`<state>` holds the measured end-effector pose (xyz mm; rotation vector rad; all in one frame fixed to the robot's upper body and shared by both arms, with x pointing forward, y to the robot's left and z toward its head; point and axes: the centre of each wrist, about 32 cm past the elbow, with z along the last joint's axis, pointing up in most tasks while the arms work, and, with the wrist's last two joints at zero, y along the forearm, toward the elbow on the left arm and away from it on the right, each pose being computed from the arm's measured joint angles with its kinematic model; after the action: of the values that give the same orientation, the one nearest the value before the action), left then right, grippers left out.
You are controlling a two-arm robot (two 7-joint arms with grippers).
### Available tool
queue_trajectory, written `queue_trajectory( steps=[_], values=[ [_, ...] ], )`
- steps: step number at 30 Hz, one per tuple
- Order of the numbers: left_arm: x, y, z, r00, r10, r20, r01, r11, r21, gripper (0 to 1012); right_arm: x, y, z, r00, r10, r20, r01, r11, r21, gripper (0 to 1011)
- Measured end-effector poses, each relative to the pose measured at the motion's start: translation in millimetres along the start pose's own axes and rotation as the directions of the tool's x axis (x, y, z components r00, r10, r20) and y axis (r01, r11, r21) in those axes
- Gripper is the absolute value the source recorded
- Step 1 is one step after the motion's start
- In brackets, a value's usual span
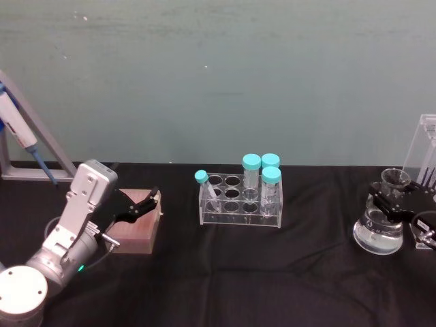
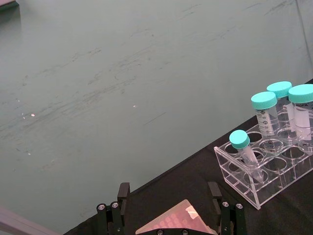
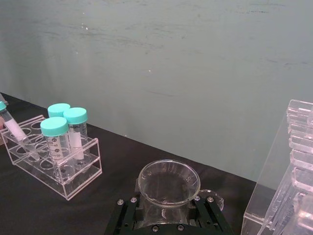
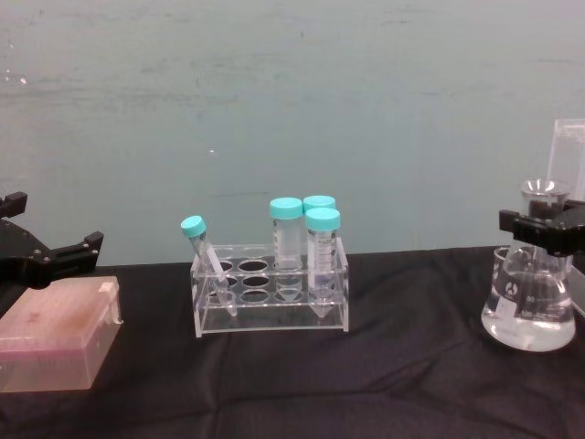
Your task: Place the experimental apparatus aside using one hand.
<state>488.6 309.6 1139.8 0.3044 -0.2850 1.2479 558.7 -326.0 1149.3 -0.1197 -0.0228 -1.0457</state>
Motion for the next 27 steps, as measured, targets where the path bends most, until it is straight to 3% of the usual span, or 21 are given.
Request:
queue_trajectory(
  steps=[27],
  values=[
    [0.0, 0.0, 0.0, 1.0000, 0.000, 0.000, 0.000, 1.0000, 0.000, 1000, 2.3, 3.2, -2.1, 1.000, -0.021, -0.001, 0.021, 1.000, -0.015, 451]
  ],
)
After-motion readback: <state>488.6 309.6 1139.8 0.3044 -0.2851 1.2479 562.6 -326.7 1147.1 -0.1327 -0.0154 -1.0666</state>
